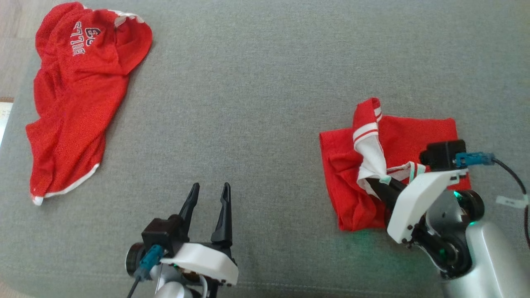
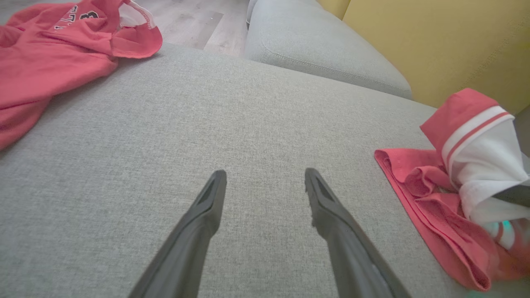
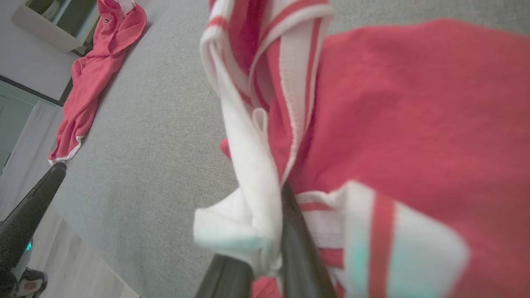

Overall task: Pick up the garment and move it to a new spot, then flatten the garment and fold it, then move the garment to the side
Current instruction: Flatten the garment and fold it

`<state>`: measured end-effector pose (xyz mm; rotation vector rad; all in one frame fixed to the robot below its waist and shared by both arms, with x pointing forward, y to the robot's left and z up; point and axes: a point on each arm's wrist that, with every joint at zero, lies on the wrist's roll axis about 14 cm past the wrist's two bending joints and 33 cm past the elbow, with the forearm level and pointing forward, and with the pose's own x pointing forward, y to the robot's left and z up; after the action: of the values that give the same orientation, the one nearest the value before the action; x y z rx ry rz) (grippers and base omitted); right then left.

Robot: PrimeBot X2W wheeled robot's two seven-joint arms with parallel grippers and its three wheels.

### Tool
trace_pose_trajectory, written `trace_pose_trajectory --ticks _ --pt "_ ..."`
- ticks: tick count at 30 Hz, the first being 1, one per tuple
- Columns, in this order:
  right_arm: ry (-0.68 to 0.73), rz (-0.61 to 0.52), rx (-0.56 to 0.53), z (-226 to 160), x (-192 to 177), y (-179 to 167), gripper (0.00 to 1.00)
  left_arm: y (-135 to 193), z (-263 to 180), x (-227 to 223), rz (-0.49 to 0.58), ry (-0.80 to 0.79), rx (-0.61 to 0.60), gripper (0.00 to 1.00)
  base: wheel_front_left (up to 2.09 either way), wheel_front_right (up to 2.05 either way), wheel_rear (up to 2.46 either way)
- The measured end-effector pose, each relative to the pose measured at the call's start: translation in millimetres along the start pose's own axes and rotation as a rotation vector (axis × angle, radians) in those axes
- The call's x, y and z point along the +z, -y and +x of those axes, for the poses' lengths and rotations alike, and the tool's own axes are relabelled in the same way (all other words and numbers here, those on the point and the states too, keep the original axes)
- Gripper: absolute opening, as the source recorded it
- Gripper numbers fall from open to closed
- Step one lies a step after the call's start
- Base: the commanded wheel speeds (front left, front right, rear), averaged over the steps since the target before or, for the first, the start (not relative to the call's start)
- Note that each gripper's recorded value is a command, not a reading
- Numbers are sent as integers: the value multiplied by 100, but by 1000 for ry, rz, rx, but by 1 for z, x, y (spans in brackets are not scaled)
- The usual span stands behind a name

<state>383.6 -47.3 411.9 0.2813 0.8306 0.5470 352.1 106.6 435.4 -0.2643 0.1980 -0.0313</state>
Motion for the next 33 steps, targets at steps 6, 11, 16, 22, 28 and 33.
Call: trace_pose_trajectory --ticks 6,11,16,22,28,33 --pt "-31 -49 -18 5 -6 -1 0 2 -2 -4 4 -13 -10 100 0 0 0" --pt "-18 -74 7 8 -7 -13 100 3 -3 -5 5 -15 -16 100 0 0 0" --pt "89 -48 88 4 12 -39 100 6 -6 -11 -4 -35 -24 100 0 0 0" --pt "317 -70 106 -23 57 -50 100 10 -6 -12 6 -35 -43 100 0 0 0" --pt "533 -120 -109 -71 74 5 100 9 -4 -3 23 -2 -51 100 0 0 0" --pt "644 -204 -362 -117 68 65 100 12 -9 4 35 24 -69 100 0 0 0"
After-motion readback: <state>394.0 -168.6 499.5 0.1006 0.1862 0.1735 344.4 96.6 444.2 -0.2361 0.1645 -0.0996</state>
